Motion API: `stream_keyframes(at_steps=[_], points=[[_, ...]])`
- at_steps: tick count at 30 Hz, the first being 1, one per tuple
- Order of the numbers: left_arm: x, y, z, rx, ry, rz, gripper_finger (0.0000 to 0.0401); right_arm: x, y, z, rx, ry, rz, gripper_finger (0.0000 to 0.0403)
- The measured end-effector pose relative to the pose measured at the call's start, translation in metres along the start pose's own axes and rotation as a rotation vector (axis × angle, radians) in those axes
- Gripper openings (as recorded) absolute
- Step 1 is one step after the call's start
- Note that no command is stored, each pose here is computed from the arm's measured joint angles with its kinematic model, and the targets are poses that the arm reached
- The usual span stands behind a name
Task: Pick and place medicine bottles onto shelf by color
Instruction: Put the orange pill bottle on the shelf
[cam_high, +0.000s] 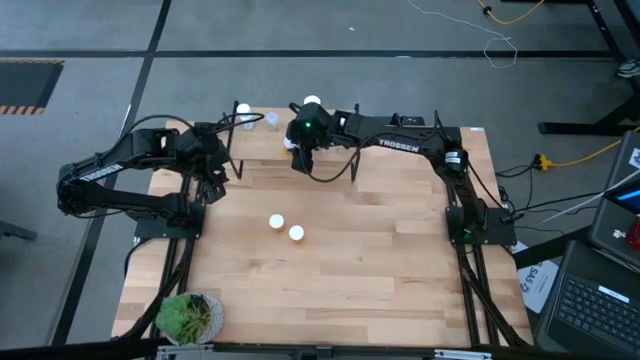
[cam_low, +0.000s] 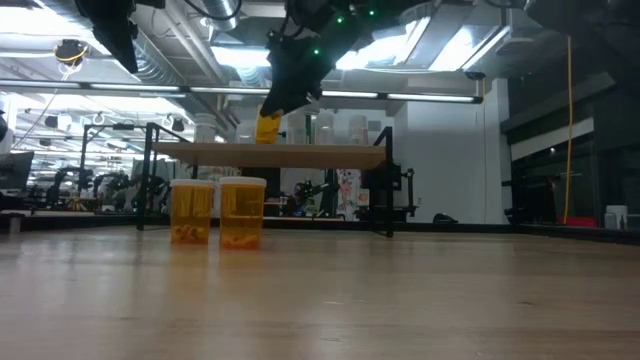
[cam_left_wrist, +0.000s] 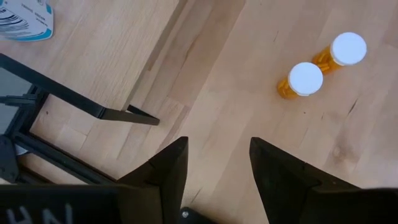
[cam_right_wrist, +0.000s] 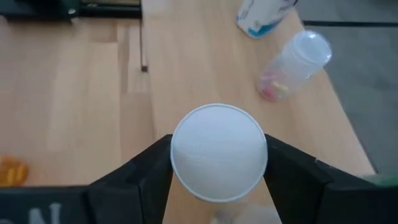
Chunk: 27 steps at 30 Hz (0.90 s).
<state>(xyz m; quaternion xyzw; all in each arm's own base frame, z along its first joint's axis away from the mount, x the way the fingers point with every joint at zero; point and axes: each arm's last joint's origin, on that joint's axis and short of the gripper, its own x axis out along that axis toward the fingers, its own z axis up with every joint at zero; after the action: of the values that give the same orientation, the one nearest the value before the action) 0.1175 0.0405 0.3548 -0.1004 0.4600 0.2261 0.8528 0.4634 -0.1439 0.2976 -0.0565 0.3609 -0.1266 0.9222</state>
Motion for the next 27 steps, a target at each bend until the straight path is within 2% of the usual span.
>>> stream_keyframes(at_steps=[7,17,24,27], points=[[0.0,0.0,0.0,0.0,0.0,0.0,0.0167,0.0,-0.001,0.0,-0.003,-0.002,-0.016,0.0248],[0.0,0.0,0.0,0.0,0.0,0.0,0.0167,-0.004,-0.003,0.007,0.0,-0.04,-0.051,0.0254],[0.0,0.0,0.0,0.0,0.0,0.0,0.0167,-0.031,-0.01,0.033,0.011,-0.114,-0.082,0.0254],[0.0,0.0,0.0,0.0,0.0,0.0,0.0167,-0.053,-0.006,0.044,0.079,-0.096,-0.063,0.0254]])
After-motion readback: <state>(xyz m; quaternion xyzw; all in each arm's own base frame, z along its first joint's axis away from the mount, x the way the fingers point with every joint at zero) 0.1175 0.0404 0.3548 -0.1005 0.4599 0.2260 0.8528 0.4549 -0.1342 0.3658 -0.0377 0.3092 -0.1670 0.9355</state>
